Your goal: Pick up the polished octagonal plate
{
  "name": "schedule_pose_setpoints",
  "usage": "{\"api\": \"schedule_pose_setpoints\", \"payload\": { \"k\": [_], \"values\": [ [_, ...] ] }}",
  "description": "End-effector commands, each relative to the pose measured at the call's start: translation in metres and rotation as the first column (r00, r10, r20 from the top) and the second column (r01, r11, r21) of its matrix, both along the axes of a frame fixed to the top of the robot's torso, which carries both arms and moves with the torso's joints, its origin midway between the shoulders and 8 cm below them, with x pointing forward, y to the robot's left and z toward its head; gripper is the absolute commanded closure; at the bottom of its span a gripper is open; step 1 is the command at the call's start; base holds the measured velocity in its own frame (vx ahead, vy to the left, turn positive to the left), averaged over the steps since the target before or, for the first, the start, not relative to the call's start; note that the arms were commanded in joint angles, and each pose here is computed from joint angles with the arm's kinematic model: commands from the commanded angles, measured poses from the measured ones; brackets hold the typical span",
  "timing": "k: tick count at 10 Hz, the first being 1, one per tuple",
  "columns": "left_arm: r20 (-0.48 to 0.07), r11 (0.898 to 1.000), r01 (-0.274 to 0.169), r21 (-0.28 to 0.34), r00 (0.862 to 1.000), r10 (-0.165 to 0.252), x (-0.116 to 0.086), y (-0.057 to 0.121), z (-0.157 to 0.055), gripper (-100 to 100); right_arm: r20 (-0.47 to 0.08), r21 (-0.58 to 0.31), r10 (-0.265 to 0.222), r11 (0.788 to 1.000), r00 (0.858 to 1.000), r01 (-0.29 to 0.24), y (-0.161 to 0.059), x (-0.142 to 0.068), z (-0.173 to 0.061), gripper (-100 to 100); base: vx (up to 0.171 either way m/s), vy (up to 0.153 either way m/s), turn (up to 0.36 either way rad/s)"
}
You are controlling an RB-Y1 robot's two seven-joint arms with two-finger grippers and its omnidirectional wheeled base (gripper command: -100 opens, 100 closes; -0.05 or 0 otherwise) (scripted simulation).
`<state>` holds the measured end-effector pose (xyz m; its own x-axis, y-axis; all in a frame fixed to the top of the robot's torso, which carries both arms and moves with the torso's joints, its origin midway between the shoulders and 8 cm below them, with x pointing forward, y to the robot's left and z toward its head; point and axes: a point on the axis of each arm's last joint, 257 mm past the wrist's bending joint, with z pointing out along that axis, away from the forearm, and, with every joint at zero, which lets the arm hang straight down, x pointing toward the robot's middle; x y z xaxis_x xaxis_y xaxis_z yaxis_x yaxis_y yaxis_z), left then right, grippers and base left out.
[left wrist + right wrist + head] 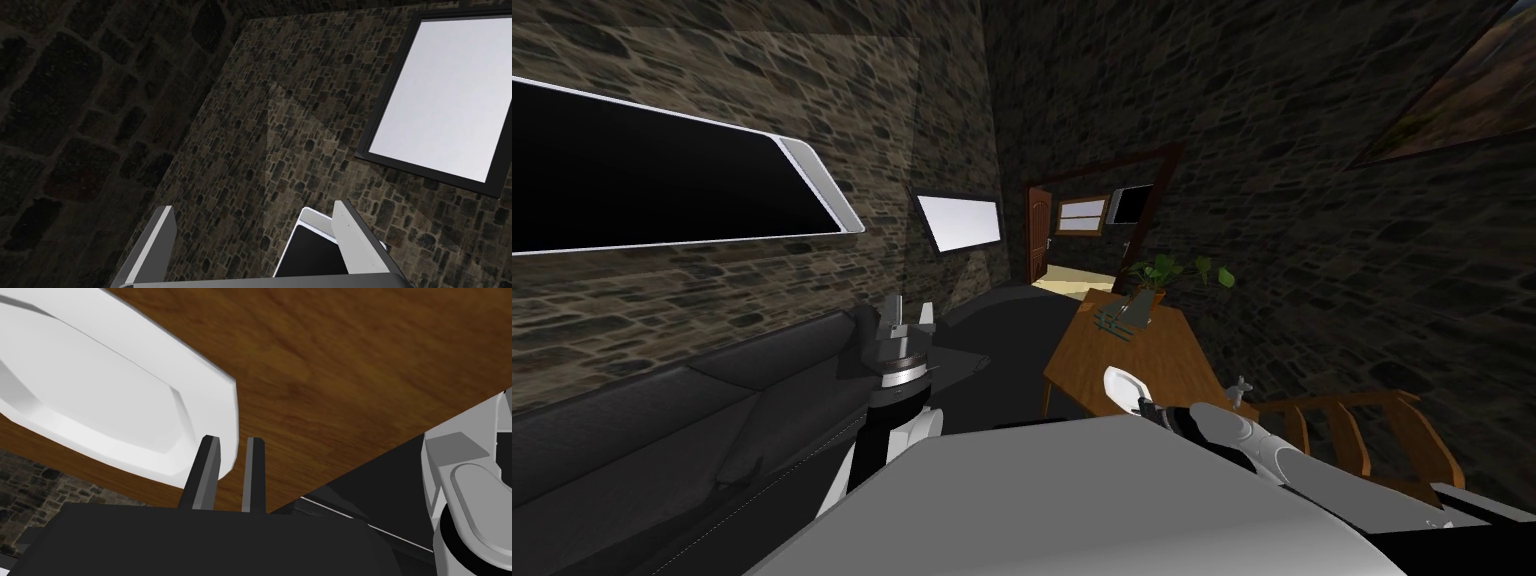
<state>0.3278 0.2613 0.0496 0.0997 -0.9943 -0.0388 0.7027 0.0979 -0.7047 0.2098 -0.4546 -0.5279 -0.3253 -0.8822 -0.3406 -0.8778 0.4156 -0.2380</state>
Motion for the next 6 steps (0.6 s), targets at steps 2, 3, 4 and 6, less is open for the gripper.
{"api": "schedule_pose_setpoints", "payload": {
  "k": [2, 3, 4, 6],
  "values": [
    [0.0, 1.0, 0.0, 0.0, 1.0, 0.0, 0.0, 0.0, 0.0, 0, -0.004, 0.0, 0.018, 1.0, 1.0, -0.018, -0.004, 0.017, 0.002, 100, -0.048, 0.019, -0.028],
    [0.0, 1.0, 0.0, 0.0, 1.0, 0.0, 0.0, 0.0, 0.0, 0, 0.001, 0.0, 0.013, 1.0, 1.0, -0.013, -0.007, 0.028, 0.005, 100, -0.058, 0.026, -0.059],
    [0.0, 1.0, 0.0, 0.0, 1.0, 0.0, 0.0, 0.0, 0.0, 0, -0.005, -0.001, 0.024, 1.0, 1.0, -0.024, -0.006, 0.026, 0.004, 100, -0.052, 0.02, -0.015],
    [0.0, 1.0, 0.0, 0.0, 1.0, 0.0, 0.0, 0.0, 0.0, 0, -0.002, -0.003, 0.022, 1.0, 1.0, -0.022, -0.011, 0.047, 0.01, 100, -0.067, 0.021, -0.046]
  ]
}}
